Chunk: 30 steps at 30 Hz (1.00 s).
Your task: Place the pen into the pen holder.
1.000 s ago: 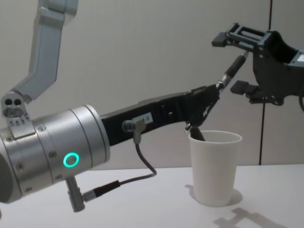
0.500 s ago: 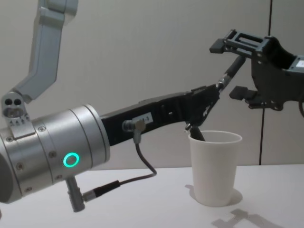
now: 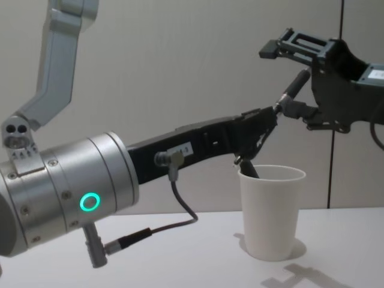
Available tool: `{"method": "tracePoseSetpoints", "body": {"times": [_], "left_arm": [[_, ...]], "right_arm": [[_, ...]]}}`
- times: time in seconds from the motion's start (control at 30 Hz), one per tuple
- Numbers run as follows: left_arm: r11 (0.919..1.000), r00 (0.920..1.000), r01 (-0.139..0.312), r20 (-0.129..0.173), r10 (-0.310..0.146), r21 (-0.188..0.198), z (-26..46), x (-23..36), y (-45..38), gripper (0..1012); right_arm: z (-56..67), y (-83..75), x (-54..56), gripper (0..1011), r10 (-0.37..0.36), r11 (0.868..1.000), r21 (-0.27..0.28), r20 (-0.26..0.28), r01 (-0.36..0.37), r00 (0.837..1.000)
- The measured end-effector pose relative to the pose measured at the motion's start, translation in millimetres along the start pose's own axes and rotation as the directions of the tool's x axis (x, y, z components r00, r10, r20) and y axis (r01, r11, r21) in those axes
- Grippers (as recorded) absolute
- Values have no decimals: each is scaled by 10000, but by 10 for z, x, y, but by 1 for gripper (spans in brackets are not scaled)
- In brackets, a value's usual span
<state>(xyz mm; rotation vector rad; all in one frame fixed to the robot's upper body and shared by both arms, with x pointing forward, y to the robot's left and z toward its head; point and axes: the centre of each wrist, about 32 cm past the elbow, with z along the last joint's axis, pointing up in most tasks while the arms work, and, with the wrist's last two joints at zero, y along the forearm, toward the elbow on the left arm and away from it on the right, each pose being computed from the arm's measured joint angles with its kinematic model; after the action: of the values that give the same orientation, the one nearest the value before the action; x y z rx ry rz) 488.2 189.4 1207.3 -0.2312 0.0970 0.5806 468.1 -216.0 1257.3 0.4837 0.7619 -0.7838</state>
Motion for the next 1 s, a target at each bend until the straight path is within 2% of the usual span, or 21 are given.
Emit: {"method": "tracePoseSetpoints", "body": {"times": [0.4,0.7,0.83,0.93,0.97,1.0], "left_arm": [[10000,10000,0,0,0,0,0,0,0,128],[10000,10000,0,0,0,0,0,0,0,129],[10000,10000,0,0,0,0,0,0,0,129],[10000,10000,0,0,0,0,0,0,0,129],[10000,10000,0,0,0,-1,0,0,0,129],[10000,10000,0,0,0,0,0,0,0,129]], "right_arm": [[-10,30,-9,1000,105,9999,6,9,-105,9999],[-13,41,-12,797,134,9999,6,12,-134,9999],[-13,44,-13,652,144,9999,6,13,-144,9999],[-13,45,-13,591,148,9999,8,12,-148,9999],[-14,45,-13,522,149,9999,7,11,-149,9999],[-14,45,-13,504,149,9999,7,10,-149,9999]]}}
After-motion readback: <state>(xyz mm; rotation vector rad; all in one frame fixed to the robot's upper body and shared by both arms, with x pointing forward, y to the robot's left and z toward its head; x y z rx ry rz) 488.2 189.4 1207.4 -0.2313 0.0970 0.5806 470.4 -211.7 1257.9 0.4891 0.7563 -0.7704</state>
